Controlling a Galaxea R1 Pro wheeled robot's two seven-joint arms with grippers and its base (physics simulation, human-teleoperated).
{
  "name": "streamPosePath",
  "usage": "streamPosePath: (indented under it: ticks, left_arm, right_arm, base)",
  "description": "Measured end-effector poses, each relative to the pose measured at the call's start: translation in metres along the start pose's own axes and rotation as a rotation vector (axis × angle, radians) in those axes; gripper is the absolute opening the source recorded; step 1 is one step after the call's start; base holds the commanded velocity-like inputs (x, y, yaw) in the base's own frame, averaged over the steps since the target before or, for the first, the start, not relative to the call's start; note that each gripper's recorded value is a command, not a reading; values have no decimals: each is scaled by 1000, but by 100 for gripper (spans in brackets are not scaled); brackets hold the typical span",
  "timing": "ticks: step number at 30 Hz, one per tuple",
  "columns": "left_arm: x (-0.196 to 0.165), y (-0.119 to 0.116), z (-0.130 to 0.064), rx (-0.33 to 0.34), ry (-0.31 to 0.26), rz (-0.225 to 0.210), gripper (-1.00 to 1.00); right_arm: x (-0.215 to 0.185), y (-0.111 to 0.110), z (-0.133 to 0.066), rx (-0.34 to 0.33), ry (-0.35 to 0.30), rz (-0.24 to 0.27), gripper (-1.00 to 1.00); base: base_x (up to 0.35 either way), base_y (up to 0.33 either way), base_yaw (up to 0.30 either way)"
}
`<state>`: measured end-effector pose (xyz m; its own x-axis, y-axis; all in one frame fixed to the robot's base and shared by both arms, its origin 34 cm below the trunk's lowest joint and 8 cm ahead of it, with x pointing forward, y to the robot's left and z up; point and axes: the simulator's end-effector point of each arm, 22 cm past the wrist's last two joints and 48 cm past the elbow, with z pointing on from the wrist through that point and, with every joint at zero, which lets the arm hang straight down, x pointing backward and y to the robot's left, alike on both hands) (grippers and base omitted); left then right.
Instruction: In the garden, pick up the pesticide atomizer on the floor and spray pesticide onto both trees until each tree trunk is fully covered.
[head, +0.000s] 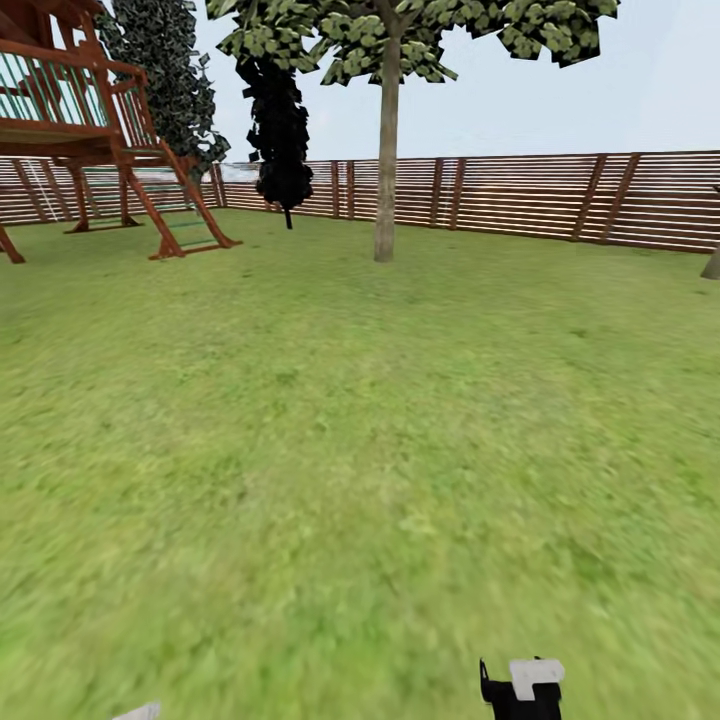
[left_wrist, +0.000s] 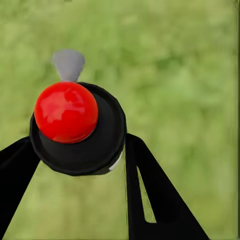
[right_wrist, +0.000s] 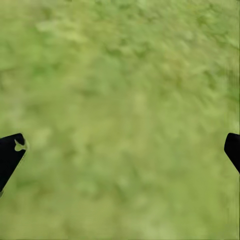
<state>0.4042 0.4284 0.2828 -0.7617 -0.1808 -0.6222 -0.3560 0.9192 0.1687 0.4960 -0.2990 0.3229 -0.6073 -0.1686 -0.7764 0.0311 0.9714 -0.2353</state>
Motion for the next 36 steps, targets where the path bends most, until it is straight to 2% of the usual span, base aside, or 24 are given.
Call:
streamPosePath:
  ticks: [16, 17, 20, 22, 26, 36]
  left_arm:
    - [1, 1, 0, -1, 1, 0, -100]
    - [1, 1, 0, -1, 1, 0, -100]
    - [1, 1, 0, -1, 1, 0, -100]
    - [1, 1, 0, -1, 1, 0, -100]
    - [1, 1, 0, -1, 1, 0, -100]
    - [1, 1, 0, 0, 1, 2, -100]
  right_arm:
    - [4, 2, -2, -3, 9, 0, 100]
    - [8, 4, -4, -8, 18, 2, 100]
    - [46, 27, -23, -57, 108, 14, 100]
    - [63, 31, -34, -66, 140, 16, 100]
    - [73, 31, -40, -68, 158, 13, 100]
    - [73, 32, -41, -70, 159, 14, 100]
  base:
    - [339, -20, 0]
    - [339, 0, 0]
    - [339, 0, 0]
    - [339, 0, 0]
    - [339, 0, 0]
    - [339, 0, 0]
